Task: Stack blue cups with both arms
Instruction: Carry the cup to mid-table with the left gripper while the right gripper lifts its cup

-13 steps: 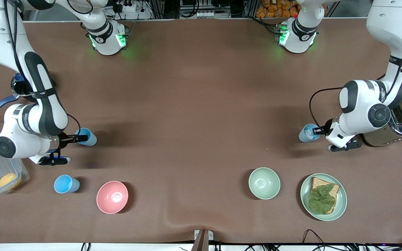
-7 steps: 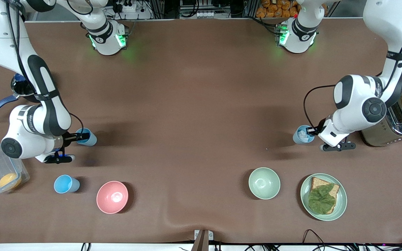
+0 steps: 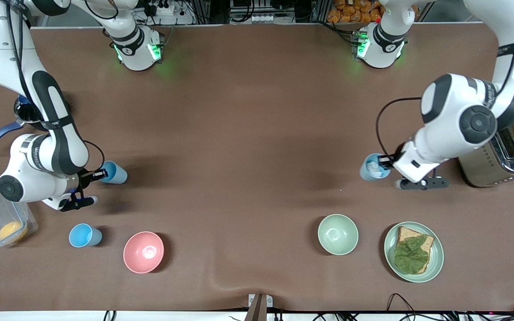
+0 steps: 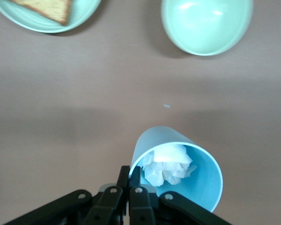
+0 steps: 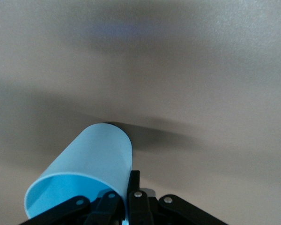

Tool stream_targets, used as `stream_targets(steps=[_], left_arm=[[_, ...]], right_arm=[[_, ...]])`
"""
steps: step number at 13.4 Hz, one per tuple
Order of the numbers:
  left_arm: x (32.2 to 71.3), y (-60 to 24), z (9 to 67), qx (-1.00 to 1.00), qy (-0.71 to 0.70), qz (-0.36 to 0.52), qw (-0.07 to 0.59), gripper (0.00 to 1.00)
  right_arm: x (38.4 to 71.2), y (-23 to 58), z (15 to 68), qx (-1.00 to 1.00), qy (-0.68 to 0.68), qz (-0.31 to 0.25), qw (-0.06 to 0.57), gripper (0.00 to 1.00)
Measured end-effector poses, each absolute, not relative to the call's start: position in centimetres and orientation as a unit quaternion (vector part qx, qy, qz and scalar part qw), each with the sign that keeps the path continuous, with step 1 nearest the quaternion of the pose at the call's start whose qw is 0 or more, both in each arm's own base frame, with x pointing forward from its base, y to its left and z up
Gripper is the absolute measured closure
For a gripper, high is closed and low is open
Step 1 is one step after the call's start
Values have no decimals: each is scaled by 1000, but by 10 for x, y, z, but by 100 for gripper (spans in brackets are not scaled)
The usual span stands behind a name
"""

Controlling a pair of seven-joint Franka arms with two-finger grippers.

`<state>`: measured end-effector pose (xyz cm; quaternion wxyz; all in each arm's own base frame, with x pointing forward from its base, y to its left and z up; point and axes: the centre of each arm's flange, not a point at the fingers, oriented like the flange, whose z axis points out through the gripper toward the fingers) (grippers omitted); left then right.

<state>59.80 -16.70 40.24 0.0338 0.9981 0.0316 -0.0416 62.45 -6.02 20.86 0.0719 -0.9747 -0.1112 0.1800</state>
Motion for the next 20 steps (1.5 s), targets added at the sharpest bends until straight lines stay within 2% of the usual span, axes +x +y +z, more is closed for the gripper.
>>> stream_targets(steps=[4, 7, 10, 13, 17, 20], left_arm=[[566, -258, 403, 997, 48, -50, 31, 97], [538, -314, 399, 996, 64, -57, 26, 97], [503, -379, 388, 995, 75, -59, 31, 97], [473, -433, 362, 994, 81, -60, 46, 97], [452, -475, 315, 992, 83, -66, 70, 97], [428, -505, 278, 991, 84, -71, 73, 97]], right_arm=[[633, -52, 242, -976, -112, 170, 73, 96], [638, -44, 311, -982, -96, 152, 65, 96], [624, -30, 386, -980, -87, 163, 77, 96], [611, -13, 431, -979, -85, 161, 90, 96], [605, 5, 457, -982, -71, 151, 87, 96], [603, 63, 468, -985, -34, 153, 69, 96]])
